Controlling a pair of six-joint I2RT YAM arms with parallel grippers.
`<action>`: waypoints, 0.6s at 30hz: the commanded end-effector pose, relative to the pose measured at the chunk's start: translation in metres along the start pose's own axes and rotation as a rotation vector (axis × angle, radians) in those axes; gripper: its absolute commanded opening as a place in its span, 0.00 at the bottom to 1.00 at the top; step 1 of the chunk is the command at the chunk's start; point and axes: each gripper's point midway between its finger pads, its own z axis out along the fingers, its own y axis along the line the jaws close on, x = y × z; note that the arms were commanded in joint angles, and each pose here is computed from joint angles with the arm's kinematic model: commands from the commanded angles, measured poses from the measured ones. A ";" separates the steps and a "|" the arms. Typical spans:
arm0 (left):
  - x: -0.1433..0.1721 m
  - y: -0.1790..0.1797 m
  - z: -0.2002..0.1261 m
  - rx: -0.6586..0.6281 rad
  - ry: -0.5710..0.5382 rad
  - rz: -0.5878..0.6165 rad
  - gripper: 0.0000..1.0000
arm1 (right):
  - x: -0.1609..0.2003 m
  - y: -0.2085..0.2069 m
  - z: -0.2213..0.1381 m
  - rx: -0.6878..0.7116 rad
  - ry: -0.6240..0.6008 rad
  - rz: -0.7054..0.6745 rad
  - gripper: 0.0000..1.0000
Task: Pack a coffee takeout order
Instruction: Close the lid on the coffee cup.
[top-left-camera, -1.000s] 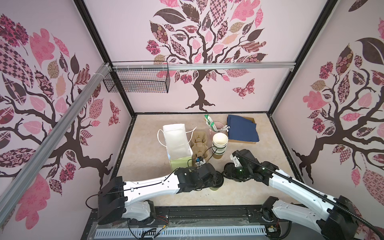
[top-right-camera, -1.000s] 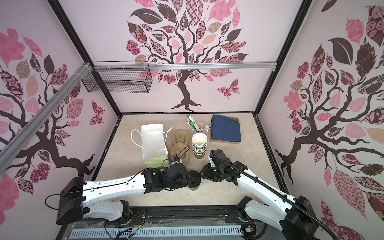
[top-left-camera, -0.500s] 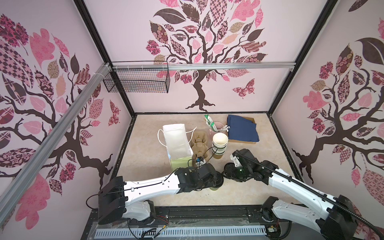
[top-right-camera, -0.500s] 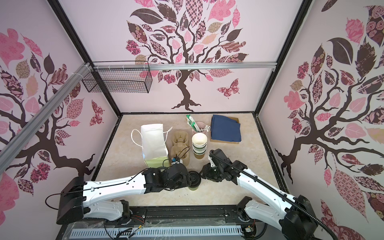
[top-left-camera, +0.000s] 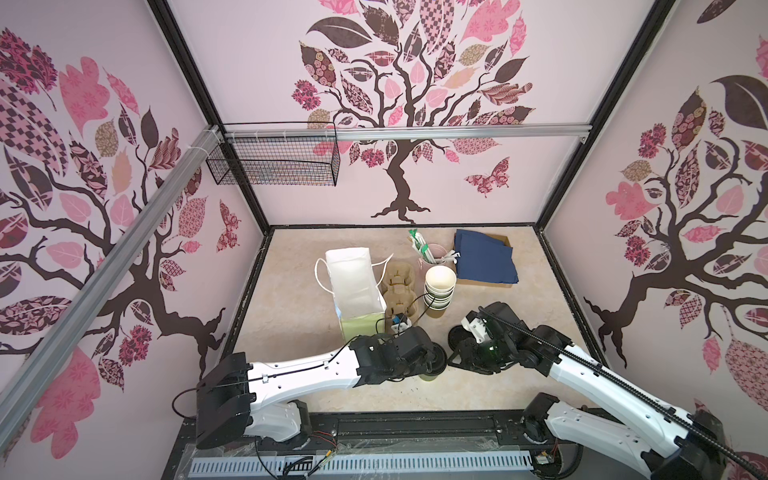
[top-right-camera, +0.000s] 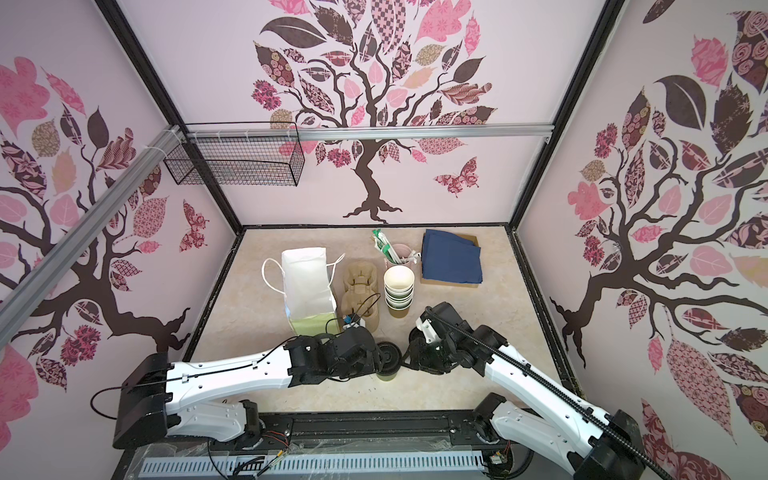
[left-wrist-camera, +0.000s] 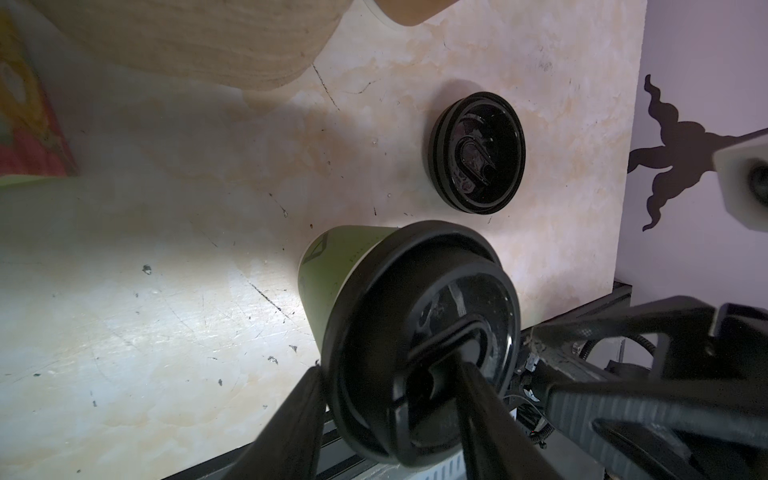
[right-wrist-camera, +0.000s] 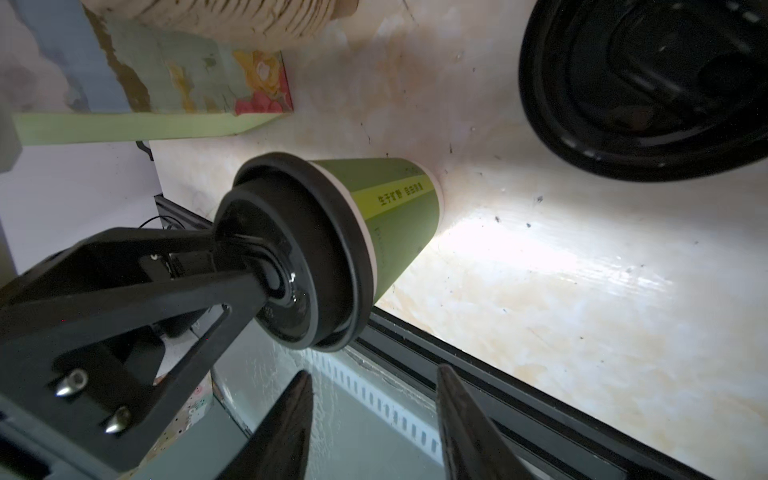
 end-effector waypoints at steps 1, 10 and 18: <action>0.017 0.056 0.010 -0.210 0.058 0.038 0.52 | 0.016 -0.001 0.006 -0.022 0.086 0.016 0.51; 0.016 0.057 0.009 -0.214 0.056 0.036 0.52 | 0.009 -0.004 0.021 -0.020 0.096 0.004 0.52; 0.016 0.058 0.009 -0.216 0.055 0.038 0.51 | 0.001 -0.006 0.029 -0.011 0.080 0.013 0.54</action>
